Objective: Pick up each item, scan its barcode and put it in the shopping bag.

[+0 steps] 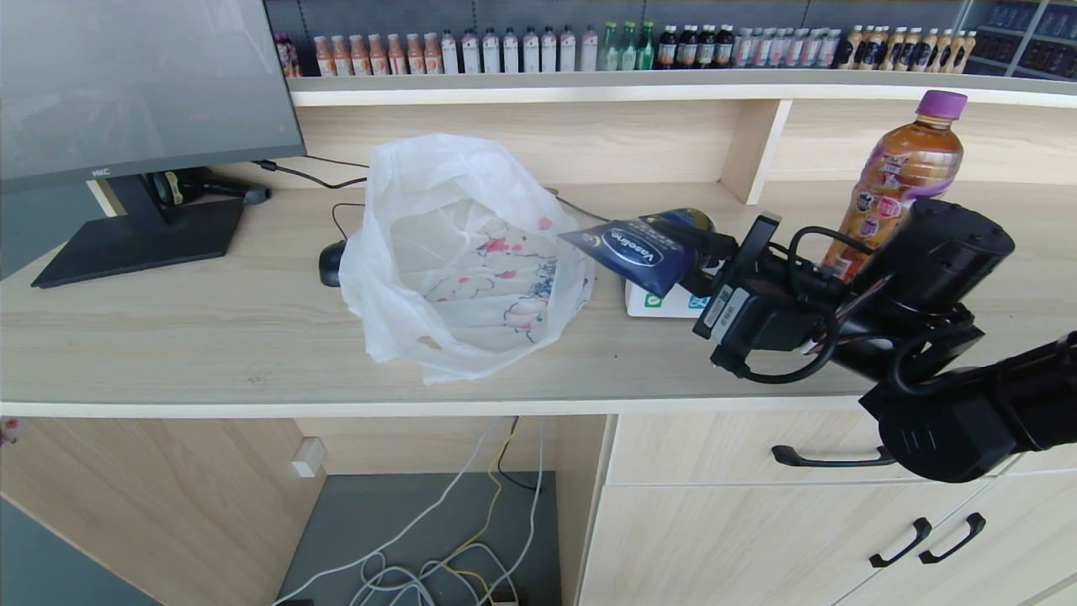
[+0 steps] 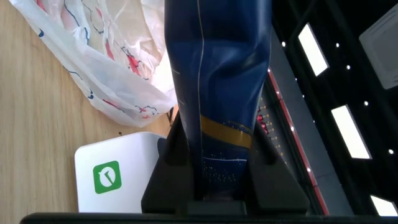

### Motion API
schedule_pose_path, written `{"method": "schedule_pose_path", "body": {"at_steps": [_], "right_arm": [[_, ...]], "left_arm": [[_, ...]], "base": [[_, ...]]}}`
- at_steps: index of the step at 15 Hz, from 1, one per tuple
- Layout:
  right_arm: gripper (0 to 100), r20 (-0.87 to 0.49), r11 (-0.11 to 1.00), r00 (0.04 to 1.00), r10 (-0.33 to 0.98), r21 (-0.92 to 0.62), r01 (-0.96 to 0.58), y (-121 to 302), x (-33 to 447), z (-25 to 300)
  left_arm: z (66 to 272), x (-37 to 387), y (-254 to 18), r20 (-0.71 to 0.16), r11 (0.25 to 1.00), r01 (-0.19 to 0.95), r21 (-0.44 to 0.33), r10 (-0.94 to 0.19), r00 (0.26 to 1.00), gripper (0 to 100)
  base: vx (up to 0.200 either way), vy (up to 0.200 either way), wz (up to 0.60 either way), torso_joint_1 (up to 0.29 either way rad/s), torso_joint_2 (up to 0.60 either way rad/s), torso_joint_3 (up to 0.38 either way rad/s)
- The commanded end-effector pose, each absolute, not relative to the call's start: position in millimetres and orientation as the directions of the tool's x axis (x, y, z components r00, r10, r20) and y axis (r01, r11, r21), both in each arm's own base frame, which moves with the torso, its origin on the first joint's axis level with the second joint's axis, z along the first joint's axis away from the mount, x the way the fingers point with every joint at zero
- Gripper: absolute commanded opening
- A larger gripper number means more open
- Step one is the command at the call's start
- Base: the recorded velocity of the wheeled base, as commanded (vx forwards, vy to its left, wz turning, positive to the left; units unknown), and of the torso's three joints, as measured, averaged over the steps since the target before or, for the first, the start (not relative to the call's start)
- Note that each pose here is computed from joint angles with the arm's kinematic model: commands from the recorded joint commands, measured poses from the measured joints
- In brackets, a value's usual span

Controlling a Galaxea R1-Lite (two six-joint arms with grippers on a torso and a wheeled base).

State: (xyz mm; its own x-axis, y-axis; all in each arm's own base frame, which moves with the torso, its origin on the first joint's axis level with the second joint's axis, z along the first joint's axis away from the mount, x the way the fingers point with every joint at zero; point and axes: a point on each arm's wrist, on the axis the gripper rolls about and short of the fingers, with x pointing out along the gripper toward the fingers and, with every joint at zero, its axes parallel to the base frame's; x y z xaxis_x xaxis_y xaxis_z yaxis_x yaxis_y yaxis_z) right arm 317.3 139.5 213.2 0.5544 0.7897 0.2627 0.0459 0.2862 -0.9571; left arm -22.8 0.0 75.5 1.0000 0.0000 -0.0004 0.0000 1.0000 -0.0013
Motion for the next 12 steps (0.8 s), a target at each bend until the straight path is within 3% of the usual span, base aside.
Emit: {"method": "schedule_pose_path", "body": {"at_steps": [1,5,8,12], "right_arm": [[0,0.264,0.287,0.554,0.789,-0.957,0.047,140,317,214],[0,0.281,0.313,0.545,0.790,-0.949,0.036,140,312,220],[0,0.360,0.446,0.479,0.801,-0.892,-0.077,159,293,245],[0,0.458,0.633,0.519,0.721,-0.740,-0.226,162,265,273]], "left_arm": [[75,-23,0,0.000,1.000,0.000,-0.002,0.000,1.000,0],[75,-23,0,0.000,1.000,0.000,-0.002,0.000,1.000,0],[75,-23,0,0.000,1.000,0.000,-0.002,0.000,1.000,0],[75,-23,0,0.000,1.000,0.000,-0.002,0.000,1.000,0]], "base": [[0.000,0.000,0.00,0.000,0.00,0.000],[0.000,0.000,0.00,0.000,0.00,0.000],[0.000,0.000,0.00,0.000,0.00,0.000],[0.000,0.000,0.00,0.000,0.00,0.000]]}}
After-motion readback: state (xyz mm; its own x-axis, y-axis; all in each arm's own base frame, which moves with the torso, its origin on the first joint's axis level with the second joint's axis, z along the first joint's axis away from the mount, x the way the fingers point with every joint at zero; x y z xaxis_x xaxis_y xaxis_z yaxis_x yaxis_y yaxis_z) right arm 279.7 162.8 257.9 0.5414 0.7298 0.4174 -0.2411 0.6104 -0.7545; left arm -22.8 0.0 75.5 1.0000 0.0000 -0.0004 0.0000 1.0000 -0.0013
